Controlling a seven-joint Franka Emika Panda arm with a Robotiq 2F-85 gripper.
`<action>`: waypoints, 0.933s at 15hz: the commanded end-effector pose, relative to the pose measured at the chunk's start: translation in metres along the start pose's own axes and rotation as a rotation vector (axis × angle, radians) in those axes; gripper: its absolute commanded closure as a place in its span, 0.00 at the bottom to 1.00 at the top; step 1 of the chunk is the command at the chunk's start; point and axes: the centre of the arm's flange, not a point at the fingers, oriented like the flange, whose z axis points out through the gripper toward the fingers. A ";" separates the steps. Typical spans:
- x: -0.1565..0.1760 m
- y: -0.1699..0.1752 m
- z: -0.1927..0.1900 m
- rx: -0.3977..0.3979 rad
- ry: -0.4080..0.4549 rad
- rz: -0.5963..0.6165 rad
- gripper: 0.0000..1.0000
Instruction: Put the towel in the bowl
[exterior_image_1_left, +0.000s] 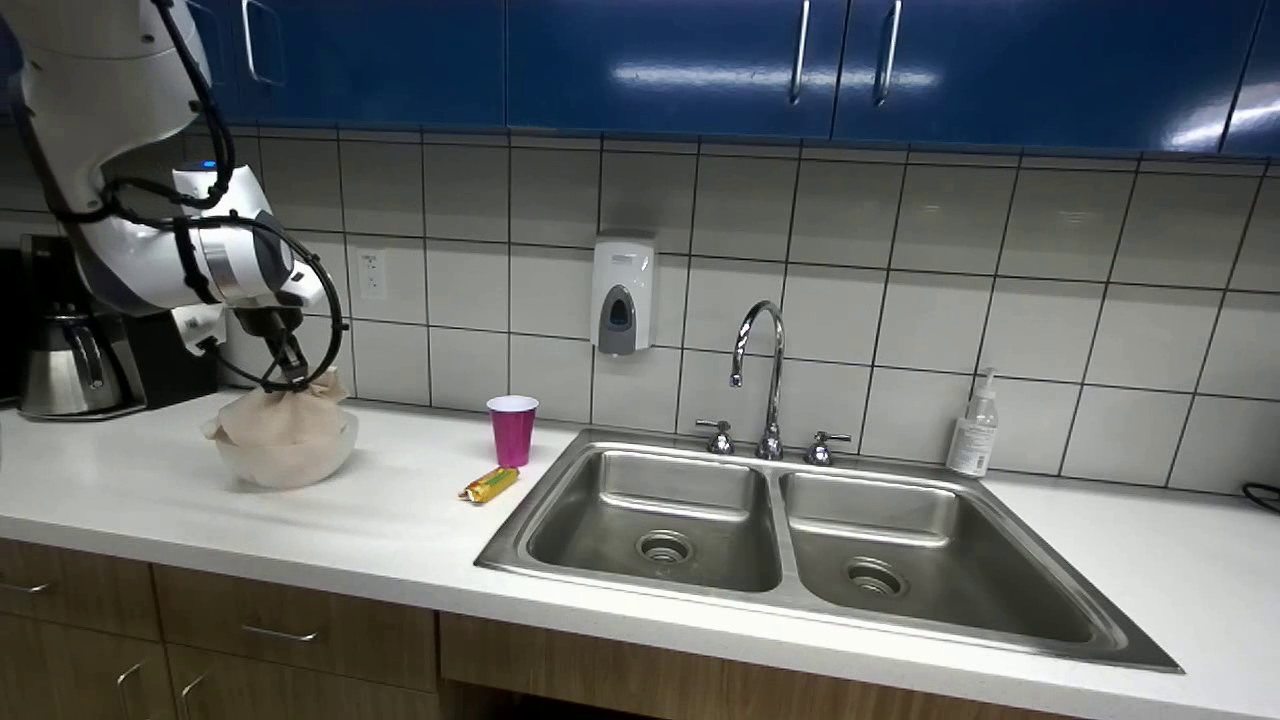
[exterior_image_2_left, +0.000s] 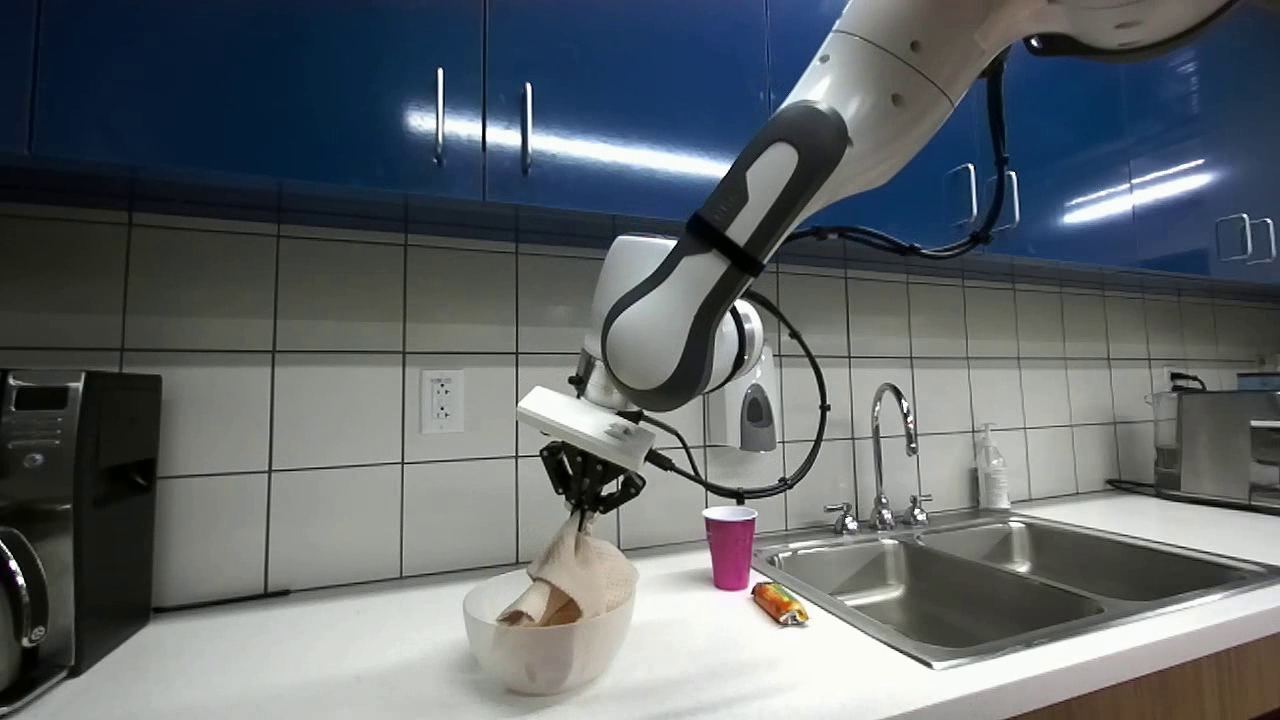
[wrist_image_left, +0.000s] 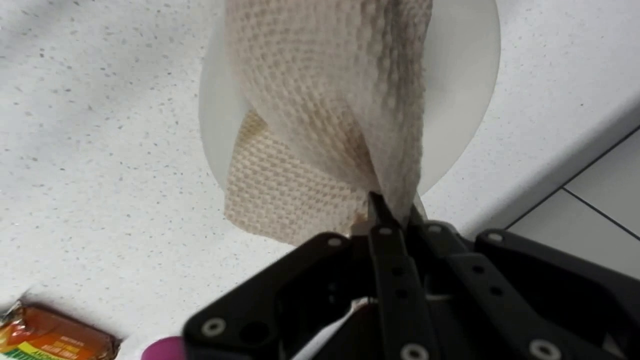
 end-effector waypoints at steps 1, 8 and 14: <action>-0.004 0.007 0.007 -0.002 -0.018 -0.022 0.99; -0.016 0.005 0.006 -0.008 -0.042 -0.033 0.42; -0.022 0.000 -0.008 0.008 -0.038 -0.051 0.00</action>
